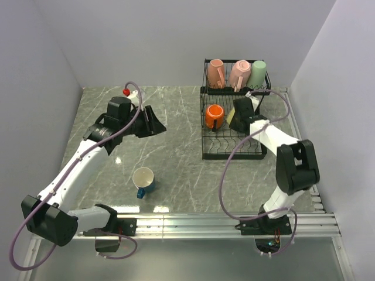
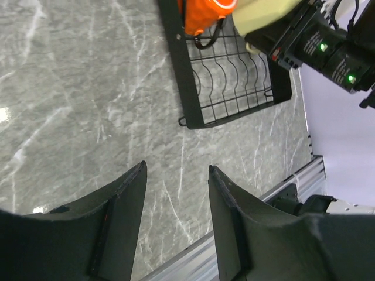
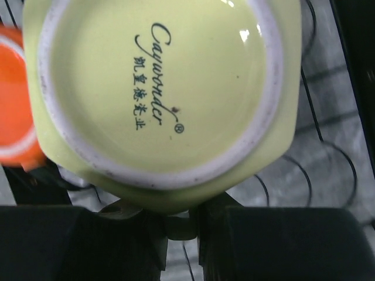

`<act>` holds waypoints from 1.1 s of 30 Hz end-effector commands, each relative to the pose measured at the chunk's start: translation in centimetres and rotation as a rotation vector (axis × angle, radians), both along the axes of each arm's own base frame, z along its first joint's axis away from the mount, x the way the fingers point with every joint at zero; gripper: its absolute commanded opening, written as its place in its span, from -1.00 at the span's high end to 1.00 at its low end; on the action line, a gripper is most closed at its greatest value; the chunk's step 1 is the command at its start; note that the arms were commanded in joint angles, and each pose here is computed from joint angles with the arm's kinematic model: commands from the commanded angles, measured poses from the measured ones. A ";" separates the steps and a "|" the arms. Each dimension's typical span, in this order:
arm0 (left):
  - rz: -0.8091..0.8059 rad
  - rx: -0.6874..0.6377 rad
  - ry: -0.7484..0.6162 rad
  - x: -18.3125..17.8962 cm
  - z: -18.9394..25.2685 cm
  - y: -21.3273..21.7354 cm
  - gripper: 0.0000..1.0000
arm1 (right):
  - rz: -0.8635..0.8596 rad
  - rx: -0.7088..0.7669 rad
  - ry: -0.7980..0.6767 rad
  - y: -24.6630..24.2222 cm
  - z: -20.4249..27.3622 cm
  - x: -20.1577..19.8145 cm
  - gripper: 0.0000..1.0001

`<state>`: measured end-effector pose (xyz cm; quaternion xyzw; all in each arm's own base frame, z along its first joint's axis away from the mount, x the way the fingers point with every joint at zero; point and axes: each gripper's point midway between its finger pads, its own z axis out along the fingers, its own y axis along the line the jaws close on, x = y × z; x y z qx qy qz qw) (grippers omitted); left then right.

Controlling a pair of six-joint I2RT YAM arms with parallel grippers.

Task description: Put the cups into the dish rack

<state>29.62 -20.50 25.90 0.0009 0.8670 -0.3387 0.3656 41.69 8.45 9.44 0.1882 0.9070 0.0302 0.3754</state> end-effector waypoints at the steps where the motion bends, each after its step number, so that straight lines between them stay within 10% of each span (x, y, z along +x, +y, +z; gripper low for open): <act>1: -0.002 -0.007 -0.027 0.3 0.7 0.5 -0.02 | -0.039 0.001 -0.193 0.1 4.7 5.4 1.00; 21: -0.050 -0.063 0.064 4.6 0.4 -2.4 0.06 | 0.091 0.009 -0.173 2.6 0.7 9.3 1.00; 25: -0.050 -0.080 0.076 4.6 0.3 -2.7 0.07 | 0.135 0.045 -0.175 3.7 0.6 9.4 0.11; 33: -0.031 -0.114 0.078 3.8 0.1 -2.5 0.09 | 0.151 0.066 -0.198 3.6 1.6 7.7 -0.19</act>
